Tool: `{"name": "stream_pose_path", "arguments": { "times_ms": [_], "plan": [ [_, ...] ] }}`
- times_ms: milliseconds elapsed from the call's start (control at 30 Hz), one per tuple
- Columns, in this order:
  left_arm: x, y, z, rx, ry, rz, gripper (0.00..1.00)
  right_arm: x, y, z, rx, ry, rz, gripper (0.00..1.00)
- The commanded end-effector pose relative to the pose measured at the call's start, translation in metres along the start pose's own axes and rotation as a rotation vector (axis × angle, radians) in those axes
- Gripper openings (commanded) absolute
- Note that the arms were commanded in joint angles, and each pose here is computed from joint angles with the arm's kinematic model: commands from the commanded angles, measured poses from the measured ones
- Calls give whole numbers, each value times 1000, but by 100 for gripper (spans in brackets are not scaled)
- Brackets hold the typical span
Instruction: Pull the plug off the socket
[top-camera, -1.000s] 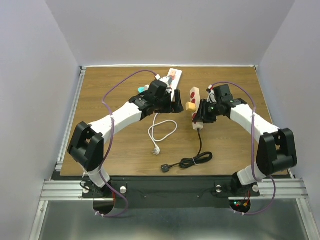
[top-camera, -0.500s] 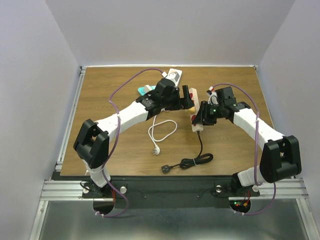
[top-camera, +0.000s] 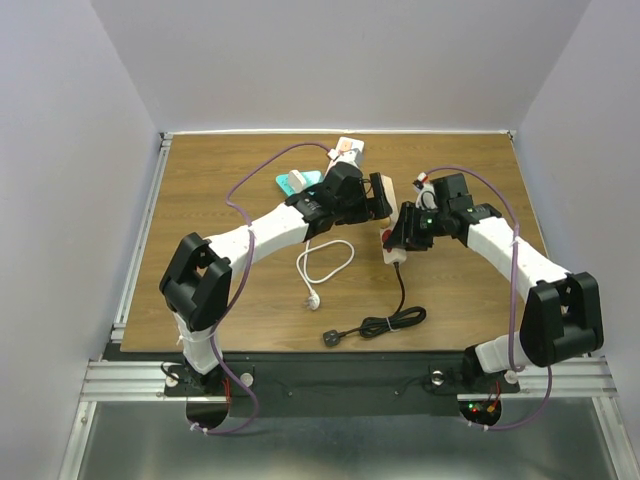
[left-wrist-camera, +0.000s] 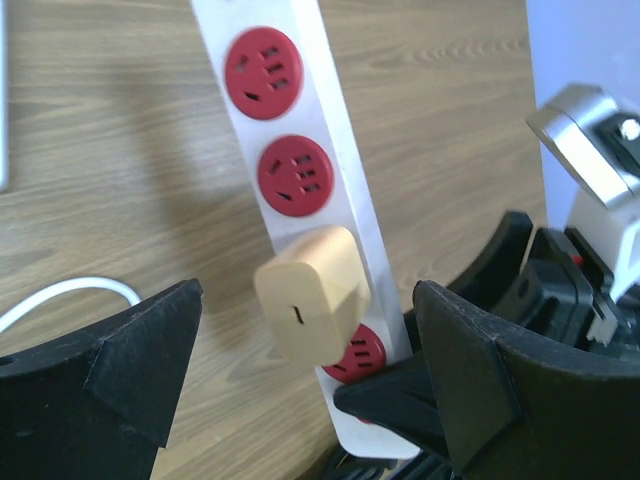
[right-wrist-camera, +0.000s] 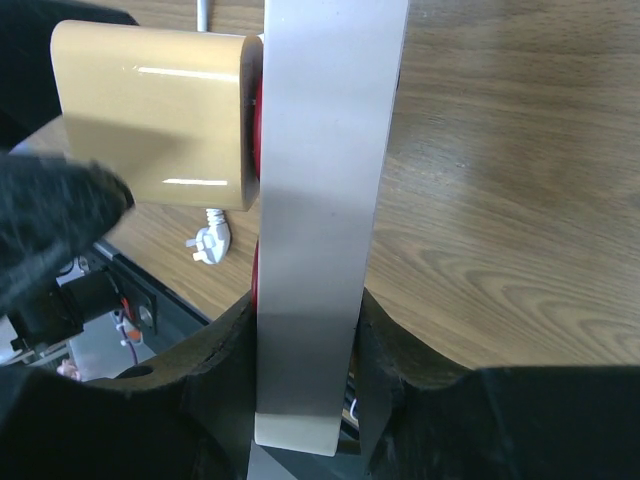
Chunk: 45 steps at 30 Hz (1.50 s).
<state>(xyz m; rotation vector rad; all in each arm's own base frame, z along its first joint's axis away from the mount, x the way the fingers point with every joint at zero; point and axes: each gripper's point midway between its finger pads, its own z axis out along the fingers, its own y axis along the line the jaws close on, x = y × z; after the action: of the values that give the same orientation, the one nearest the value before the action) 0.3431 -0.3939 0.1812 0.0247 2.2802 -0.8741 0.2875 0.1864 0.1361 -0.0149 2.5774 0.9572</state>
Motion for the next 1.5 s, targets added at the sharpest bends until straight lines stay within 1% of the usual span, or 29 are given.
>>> {"name": "stream_pose_path", "arguments": {
  "times_ms": [0, 100, 200, 300, 367, 400, 467, 533, 600, 667, 700, 733, 800, 833, 900, 967, 1000, 1067, 1100, 1133, 1167, 1233, 1300, 1367, 1400, 1467],
  "plan": [
    [-37, -22, -24, 32, -123, -45, 99, -23, 34, -18, -112, -100, -104, 0],
    [-37, -28, -21, 51, -111, -58, 97, -23, 34, -18, -115, -102, -105, 1],
    [-29, -32, -14, 75, -74, -65, 89, -23, 36, -20, -124, -107, -108, 1],
    [-28, -37, -13, 92, -64, -73, 85, -24, 38, -21, -128, -115, -108, 0],
    [-26, -38, -14, 101, -59, -82, 80, -25, 39, -22, -135, -119, -110, 0],
    [-27, -39, -13, 109, -62, -85, 75, -24, 41, -22, -145, -115, -108, 0],
    [-26, -43, -12, 128, -54, -95, 73, -25, 43, -21, -155, -116, -107, 0],
    [-24, -45, -9, 138, -42, -98, 67, -25, 44, -21, -165, -115, -105, 0],
    [-24, -47, -9, 145, -36, -100, 64, -27, 47, -22, -175, -121, -107, 0],
    [-25, -45, -8, 135, -45, -102, 57, -28, 50, -22, -186, -123, -111, 0],
    [-26, -44, -9, 131, -49, -103, 53, -29, 51, -22, -187, -125, -110, 0],
    [-28, -43, -10, 124, -57, -104, 41, -30, 51, -22, -186, -128, -108, 0],
    [-32, -35, -11, 101, -63, -109, 26, -33, 49, -22, -177, -136, -100, 0],
    [-37, -32, -14, 92, -75, -113, 12, -34, 50, -22, -178, -139, -103, 0],
    [-47, -21, -18, 64, -97, -122, 2, -36, 50, -22, -174, -143, -99, 1],
    [-56, -16, -27, 51, -114, -121, 0, -44, 45, -20, -135, -166, -77, 0],
    [-69, -12, -36, 45, -144, -121, 0, -50, 37, -18, -82, -194, -58, 0],
    [-81, -7, -48, 34, -170, -116, 0, -58, 24, -13, -19, -217, -25, 0],
    [-86, -3, -54, 22, -177, -114, 0, -62, 19, -11, 7, -226, 3, 1],
    [-100, -1, -69, 22, -213, -114, 0, -69, 8, -9, 66, -254, 29, 1],
    [-106, 2, -76, 13, -231, -104, 0, -75, 3, -9, 101, -271, 51, 0],
    [-125, 12, -100, -21, -294, -101, 0, -84, -23, -4, 199, -294, 152, 0],
    [-131, 23, -113, -48, -313, -89, 0, -94, -36, 1, 242, -303, 228, 0],
    [-144, 33, -132, -68, -356, -86, 0, -100, -49, 2, 292, -313, 267, 0],
    [-144, 39, -137, -86, -356, -83, 0, -110, -48, 0, 297, -329, 280, 0],
    [-149, 43, -149, -88, -378, -82, 0, -112, -57, 8, 324, -308, 295, 0]
  ]
}}
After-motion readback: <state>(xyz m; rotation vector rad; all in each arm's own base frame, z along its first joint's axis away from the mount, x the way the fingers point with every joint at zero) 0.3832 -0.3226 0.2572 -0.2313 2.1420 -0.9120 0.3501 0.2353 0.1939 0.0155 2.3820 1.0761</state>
